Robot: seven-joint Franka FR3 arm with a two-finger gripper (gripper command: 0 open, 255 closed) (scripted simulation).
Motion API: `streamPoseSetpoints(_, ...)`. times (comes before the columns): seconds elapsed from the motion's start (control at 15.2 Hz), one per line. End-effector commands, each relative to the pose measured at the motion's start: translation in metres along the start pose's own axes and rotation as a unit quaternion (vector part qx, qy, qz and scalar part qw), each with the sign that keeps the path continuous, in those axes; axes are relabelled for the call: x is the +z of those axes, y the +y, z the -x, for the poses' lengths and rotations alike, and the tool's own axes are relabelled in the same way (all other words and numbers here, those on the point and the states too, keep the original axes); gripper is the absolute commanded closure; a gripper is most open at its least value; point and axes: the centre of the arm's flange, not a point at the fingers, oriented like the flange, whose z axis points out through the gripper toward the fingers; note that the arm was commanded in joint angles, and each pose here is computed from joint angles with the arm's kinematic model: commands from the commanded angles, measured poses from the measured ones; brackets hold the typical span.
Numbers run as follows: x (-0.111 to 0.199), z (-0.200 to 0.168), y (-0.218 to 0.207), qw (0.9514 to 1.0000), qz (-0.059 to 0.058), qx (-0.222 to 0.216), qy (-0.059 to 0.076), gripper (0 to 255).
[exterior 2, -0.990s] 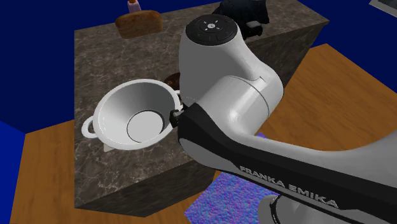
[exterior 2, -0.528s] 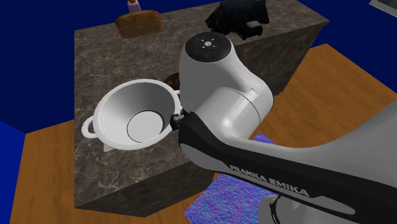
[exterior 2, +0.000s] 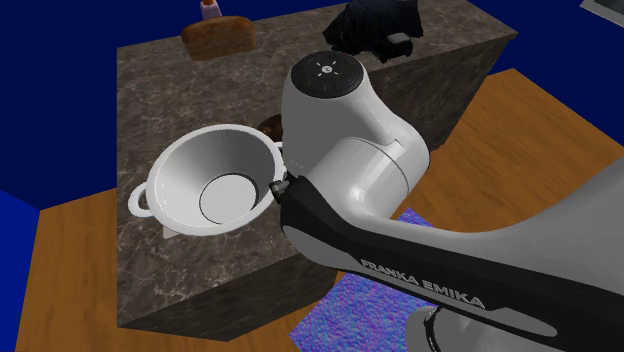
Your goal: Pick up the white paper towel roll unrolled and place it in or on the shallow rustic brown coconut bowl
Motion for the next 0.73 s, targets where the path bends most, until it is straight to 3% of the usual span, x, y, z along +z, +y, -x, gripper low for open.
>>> streamPoseSetpoints(0.0,0.000,0.000,0.000,1.0000,0.000,0.000,0.000,255)
streamPoseSetpoints(0.46,0.000,0.000,0.000,1.0000,0.000,0.000,0.000,255)
streamPoseSetpoints(0.66,-0.015,-0.003,0.000,1.0000,0.000,0.000,0.000,255)
